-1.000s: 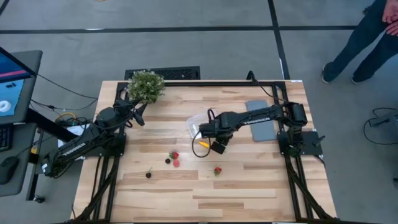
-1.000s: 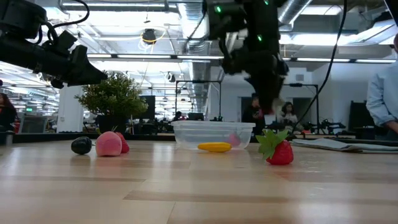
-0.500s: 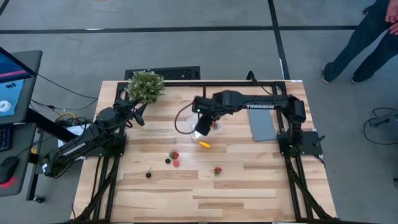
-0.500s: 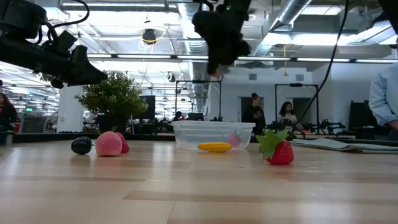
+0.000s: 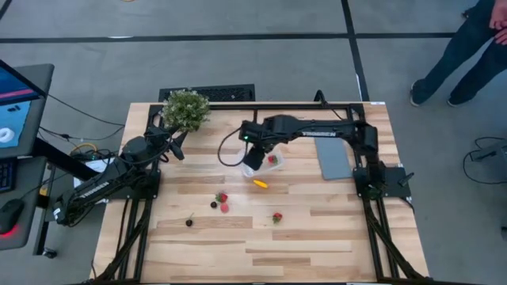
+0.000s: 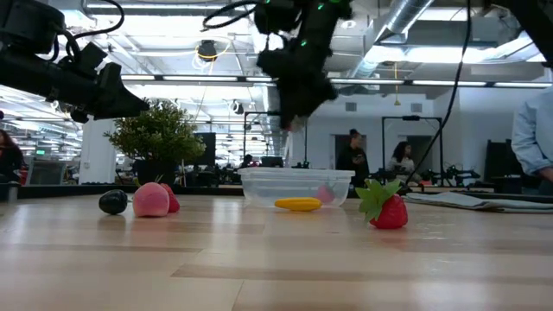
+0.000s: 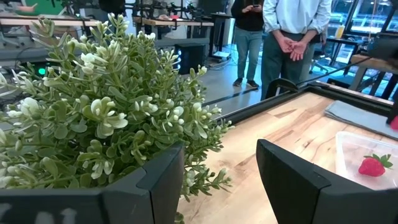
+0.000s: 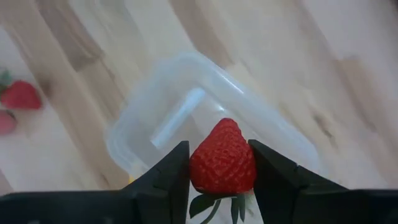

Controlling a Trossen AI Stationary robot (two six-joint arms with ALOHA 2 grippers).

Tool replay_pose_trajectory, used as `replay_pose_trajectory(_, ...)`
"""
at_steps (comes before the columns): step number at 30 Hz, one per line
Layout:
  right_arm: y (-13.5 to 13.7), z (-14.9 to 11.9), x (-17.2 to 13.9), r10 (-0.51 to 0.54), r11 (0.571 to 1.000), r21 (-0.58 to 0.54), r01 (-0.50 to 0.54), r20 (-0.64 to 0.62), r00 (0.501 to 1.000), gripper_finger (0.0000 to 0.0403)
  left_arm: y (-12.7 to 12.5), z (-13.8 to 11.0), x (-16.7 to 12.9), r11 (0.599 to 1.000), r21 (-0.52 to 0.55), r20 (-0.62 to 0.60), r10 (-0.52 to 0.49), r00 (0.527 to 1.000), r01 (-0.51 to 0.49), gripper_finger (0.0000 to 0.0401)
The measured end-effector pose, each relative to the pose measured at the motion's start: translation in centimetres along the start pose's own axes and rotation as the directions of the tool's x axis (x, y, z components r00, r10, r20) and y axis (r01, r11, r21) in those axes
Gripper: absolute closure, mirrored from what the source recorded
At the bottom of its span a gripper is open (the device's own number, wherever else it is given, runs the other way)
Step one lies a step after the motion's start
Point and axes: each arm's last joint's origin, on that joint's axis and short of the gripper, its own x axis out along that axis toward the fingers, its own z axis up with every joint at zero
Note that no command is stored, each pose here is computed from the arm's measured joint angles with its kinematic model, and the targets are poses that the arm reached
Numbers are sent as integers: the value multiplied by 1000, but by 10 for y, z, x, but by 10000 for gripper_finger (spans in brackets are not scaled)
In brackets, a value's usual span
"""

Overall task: Pick and placing Produce into tupperware
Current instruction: Put the strawberry into the transparent bin

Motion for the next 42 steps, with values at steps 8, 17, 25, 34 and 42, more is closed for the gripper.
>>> replay_pose_trajectory(8,7,-5,46,21,999,-28,-25,-129,991,218,0,-1,0,1000,2,-7,1,1000,-1,209)
replay_pose_trajectory(17,9,-11,83,-4,999,-34,-3,-208,978,258,0,-1,0,1000,5,-7,1,1000,-1,209)
replay_pose_trajectory(25,9,-10,87,-3,999,-33,-4,-202,979,219,0,-1,0,1000,6,-7,1,1000,-1,209)
replay_pose_trajectory(34,6,-9,87,-8,1000,-27,2,-203,979,175,0,-1,0,1000,6,-7,1,1000,-1,209)
replay_pose_trajectory(42,-6,-2,56,-2,999,-36,-3,-147,989,194,0,-1,0,1000,6,-7,1,1000,-1,209)
